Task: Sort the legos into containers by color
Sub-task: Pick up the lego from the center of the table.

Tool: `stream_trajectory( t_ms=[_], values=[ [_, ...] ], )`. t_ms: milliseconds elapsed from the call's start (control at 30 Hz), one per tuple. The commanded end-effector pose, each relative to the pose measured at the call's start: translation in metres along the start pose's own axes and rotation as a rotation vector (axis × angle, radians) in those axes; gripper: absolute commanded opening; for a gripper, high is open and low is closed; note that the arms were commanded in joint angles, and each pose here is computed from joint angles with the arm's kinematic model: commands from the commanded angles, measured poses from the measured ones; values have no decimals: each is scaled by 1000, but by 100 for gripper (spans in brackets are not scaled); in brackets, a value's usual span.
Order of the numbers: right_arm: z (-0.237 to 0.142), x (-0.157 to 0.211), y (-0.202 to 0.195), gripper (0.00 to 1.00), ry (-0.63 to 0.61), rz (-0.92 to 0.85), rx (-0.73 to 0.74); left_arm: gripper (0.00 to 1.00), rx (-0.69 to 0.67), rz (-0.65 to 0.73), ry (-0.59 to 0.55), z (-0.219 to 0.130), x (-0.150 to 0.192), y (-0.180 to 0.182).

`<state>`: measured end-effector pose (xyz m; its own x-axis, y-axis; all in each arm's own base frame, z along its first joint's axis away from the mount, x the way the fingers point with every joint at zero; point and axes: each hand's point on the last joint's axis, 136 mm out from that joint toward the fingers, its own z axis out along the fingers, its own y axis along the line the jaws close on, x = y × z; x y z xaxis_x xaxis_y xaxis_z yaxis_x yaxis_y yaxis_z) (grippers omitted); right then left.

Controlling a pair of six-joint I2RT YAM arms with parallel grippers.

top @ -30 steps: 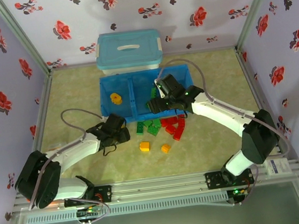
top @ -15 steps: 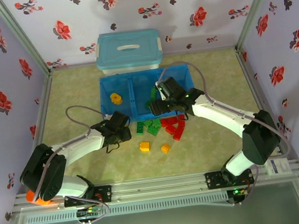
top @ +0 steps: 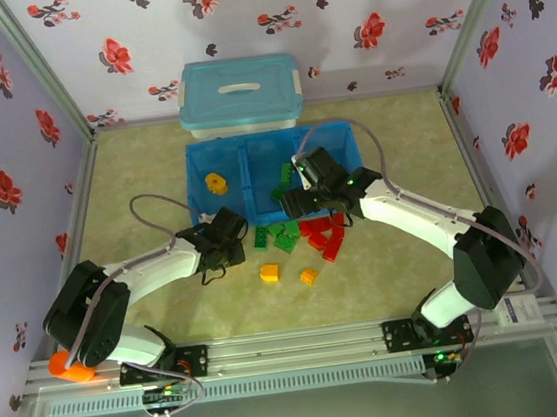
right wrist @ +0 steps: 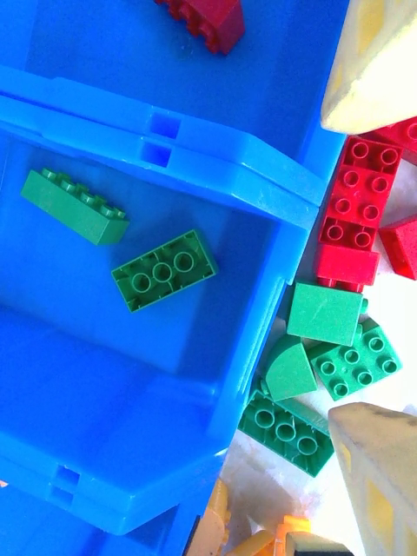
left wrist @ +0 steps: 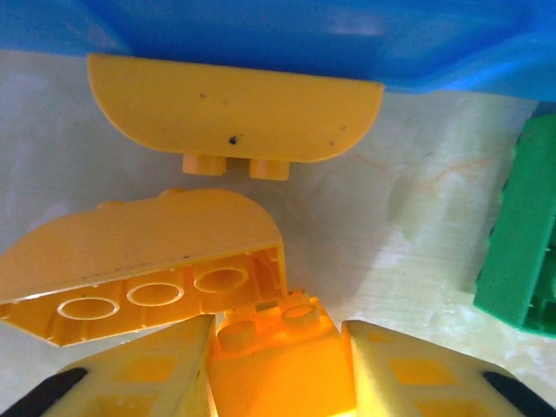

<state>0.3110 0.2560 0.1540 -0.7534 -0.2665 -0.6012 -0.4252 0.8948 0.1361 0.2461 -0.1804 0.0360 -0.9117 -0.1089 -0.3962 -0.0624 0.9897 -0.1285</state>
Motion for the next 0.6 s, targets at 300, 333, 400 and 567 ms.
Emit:
stream_trajectory(
  t_ms=[300, 333, 400, 567],
  values=[
    [-17, -6, -8, 81, -58, 13, 21, 32, -8, 50, -82, -42, -17, -6],
    [-19, -6, -8, 81, -63, 14, 24, 32, 8, 47, -100, -49, -22, -8],
    [-21, -6, -9, 81, -69, 19, 26, 32, 45, 43, -136, -64, -32, -15],
    [-25, -5, -9, 81, -84, 37, 17, 33, 95, 26, -238, -90, -66, -20]
  ],
)
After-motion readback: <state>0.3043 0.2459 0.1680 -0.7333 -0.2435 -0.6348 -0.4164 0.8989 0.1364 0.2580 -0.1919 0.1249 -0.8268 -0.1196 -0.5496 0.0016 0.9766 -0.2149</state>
